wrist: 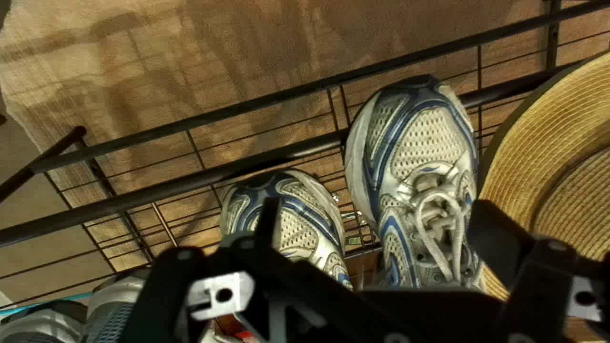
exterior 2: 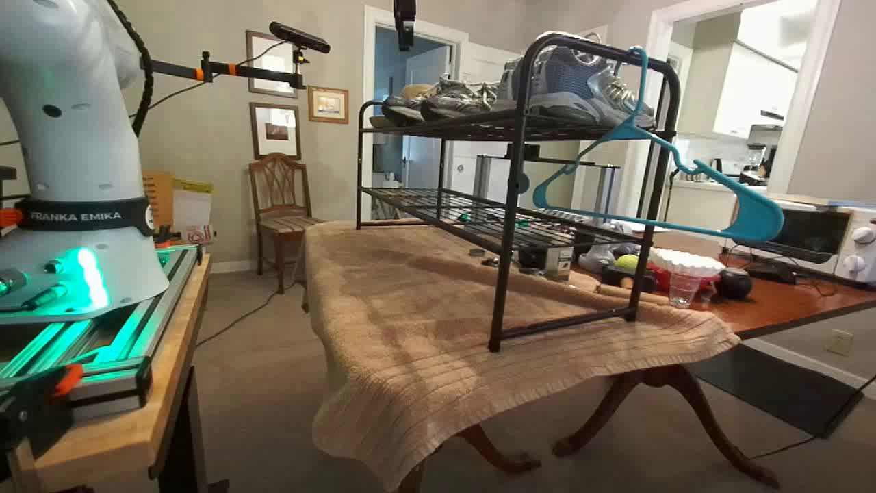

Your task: Pick up the beige hat and put in on top of the shoes

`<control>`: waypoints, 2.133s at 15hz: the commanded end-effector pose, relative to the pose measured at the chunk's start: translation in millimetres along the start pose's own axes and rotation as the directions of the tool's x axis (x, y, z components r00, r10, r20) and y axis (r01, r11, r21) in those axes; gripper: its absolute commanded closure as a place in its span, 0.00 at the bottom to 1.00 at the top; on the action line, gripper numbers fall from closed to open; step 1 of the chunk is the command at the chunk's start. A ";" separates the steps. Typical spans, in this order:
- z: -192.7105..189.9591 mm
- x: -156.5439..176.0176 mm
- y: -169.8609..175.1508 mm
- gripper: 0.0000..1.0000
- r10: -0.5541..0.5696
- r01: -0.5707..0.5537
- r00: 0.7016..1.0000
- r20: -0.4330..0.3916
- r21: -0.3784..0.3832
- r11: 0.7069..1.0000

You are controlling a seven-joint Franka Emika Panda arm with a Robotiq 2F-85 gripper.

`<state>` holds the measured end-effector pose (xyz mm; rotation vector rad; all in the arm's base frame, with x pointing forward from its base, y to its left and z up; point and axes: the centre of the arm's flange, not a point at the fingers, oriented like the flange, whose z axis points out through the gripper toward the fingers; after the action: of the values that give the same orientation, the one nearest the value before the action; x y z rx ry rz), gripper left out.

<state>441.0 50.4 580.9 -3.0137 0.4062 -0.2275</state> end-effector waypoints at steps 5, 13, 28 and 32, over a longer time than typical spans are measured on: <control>0.0 0.0 0.0 0.00 0.000 0.000 1.000 0.000 0.000 1.000; -1.4 -13.9 -78.4 0.00 -0.194 0.194 0.981 -0.017 -0.008 0.981; 46.7 -20.7 -209.5 0.00 -0.497 0.504 0.860 -0.119 0.038 0.863; 46.5 -18.3 -217.6 0.00 -0.522 0.530 0.844 -0.124 0.042 0.847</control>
<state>486.6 267.7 556.8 -2.9722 -0.4349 -0.4334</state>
